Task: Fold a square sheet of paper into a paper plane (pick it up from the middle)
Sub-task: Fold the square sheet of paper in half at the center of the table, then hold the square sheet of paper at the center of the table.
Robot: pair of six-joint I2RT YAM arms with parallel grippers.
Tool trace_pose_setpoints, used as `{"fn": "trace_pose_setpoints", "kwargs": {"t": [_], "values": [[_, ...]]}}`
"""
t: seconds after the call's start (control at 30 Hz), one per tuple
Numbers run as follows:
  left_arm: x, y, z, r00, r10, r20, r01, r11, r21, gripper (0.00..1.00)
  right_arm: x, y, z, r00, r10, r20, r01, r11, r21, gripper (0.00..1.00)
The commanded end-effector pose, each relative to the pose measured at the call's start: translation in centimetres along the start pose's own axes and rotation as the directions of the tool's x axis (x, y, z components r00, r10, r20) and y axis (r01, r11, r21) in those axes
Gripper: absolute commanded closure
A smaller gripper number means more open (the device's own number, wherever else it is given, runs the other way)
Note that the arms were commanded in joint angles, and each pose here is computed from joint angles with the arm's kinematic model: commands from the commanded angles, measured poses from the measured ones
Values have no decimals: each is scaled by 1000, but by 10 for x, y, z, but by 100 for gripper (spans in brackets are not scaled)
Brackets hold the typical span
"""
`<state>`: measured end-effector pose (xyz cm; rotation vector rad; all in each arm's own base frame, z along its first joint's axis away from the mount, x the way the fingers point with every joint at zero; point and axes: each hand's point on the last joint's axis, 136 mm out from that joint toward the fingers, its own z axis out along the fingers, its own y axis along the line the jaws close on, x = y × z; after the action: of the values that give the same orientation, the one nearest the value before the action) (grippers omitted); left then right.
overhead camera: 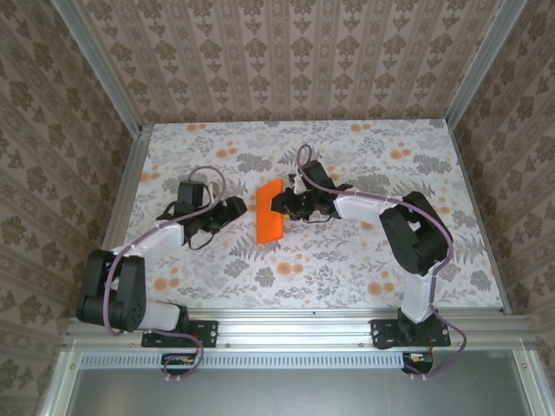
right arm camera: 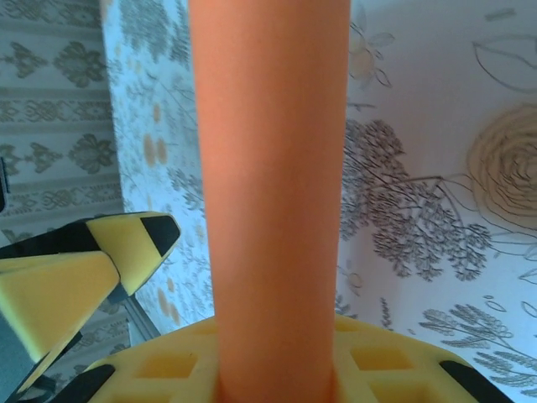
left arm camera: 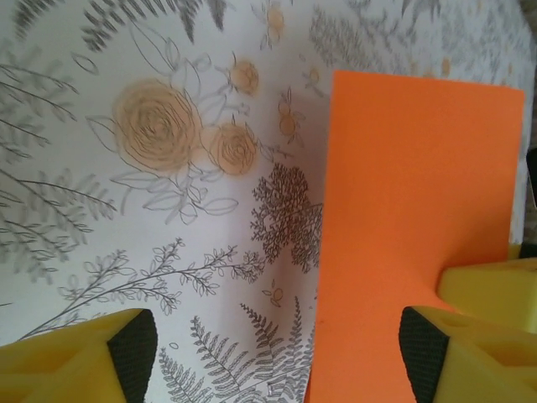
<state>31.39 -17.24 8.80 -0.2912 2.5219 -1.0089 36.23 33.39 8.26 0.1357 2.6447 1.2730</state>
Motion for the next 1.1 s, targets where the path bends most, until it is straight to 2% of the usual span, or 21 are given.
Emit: {"fn": "trace_pose_setpoints", "kwargs": {"t": [0.0,0.3,0.47,0.53,0.67,0.8,1.07], "values": [[-7,-18,12,1000,29,3,-29,999,29,26,10,-25,12,998,36,-50,-35,999,19,70],[8,-36,56,993,82,-80,-80,996,27,49,17,-71,15,995,70,-68,-59,986,153,66],[11,-44,73,989,88,-115,-82,995,55,67,18,-76,13,995,74,-68,-61,982,181,63],[22,-51,83,983,110,-149,-102,993,64,75,19,-77,13,995,75,-70,-61,981,187,62],[28,-47,96,977,111,-183,-105,994,42,87,20,-78,10,995,75,-70,-60,978,199,59],[35,-36,103,971,102,-218,-104,995,0,93,18,-73,5,996,64,-61,-51,979,199,52],[43,-28,107,964,100,-248,-111,993,-31,96,16,-67,-14,999,12,-37,-2,971,240,42]]}}
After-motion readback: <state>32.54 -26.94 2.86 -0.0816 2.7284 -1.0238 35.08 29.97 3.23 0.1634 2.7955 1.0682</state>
